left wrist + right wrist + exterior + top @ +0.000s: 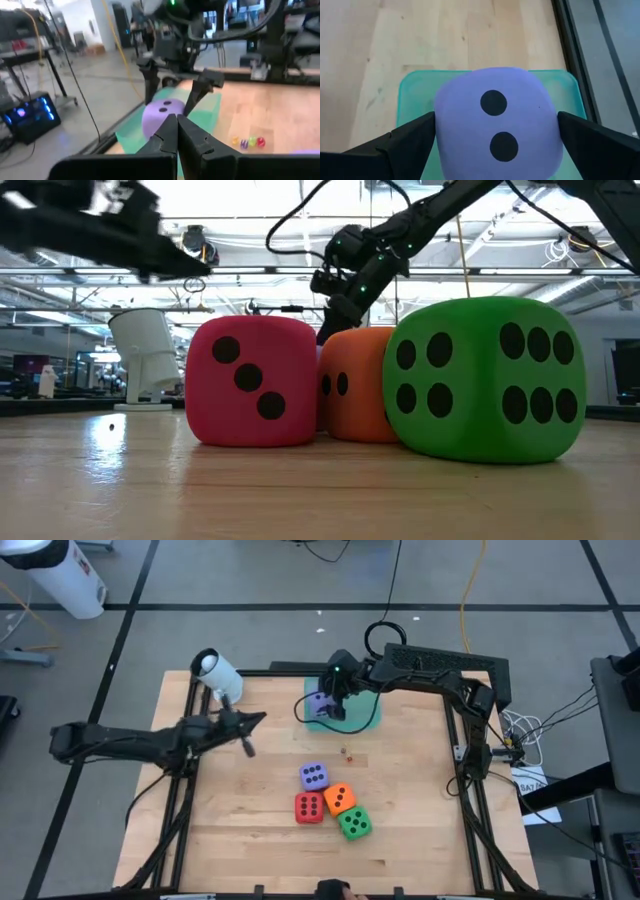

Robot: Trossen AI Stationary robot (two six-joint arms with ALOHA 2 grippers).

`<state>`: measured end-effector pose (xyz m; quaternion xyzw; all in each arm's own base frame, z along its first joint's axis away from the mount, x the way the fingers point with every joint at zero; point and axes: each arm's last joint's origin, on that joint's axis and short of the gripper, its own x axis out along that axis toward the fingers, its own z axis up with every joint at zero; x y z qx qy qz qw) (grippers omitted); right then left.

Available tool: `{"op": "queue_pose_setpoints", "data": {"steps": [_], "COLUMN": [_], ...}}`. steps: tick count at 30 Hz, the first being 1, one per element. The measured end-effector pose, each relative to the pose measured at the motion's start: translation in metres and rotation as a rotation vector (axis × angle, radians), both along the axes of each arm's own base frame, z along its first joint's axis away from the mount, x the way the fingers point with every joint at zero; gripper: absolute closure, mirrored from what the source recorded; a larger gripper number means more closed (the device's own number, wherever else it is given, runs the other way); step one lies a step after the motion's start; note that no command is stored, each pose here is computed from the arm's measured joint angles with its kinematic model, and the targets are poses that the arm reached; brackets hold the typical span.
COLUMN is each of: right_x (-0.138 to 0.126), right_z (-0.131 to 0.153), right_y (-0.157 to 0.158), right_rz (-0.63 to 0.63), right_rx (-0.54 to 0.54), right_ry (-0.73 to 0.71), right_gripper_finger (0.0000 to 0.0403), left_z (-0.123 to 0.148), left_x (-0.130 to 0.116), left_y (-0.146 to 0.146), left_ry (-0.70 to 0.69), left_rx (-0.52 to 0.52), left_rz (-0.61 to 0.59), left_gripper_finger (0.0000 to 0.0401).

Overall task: Pick & Place Dice
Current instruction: Put the bottom large purple dice into the green container

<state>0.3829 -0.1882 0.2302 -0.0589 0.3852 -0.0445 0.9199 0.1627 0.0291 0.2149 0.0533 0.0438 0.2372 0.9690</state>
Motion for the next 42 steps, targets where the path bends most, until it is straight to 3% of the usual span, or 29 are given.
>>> {"op": "queue_pose_setpoints", "data": {"steps": [7,14,19,26,31,37,42], "right_x": [0.000,0.001,0.002,0.003,0.004,0.008,0.009], "right_z": [0.000,-0.001,-0.001,0.001,0.001,0.003,0.004], "right_y": [0.001,0.000,0.000,0.000,0.001,0.006,0.006], "right_rz": [0.016,0.029,0.050,0.065,0.110,0.140,0.077], "right_rx": [-0.012,-0.024,-0.046,-0.066,-0.054,-0.075,-0.125], "right_ry": [0.005,-0.003,-0.004,-0.021,-0.040,-0.065,-0.041], "right_gripper_finger": [0.0003,0.0003,0.0003,0.0003,0.0003,0.0003,0.0003], "left_z": [0.018,0.012,0.001,-0.008,-0.019,-0.042,-0.036], "left_x": [0.058,0.095,0.110,0.135,0.148,0.150,0.145], "left_y": [0.032,0.069,0.096,0.125,0.146,0.162,0.165], "left_ry": [0.170,0.276,0.320,0.352,0.431,0.487,0.484], "left_rx": [-0.031,-0.061,-0.094,-0.131,-0.184,-0.240,-0.218], "left_rz": [-0.036,-0.098,-0.075,-0.155,-0.121,-0.157,-0.152], "left_gripper_finger": [0.0400,0.0400,0.0400,0.0401,0.0401,0.0401,0.0401]}}
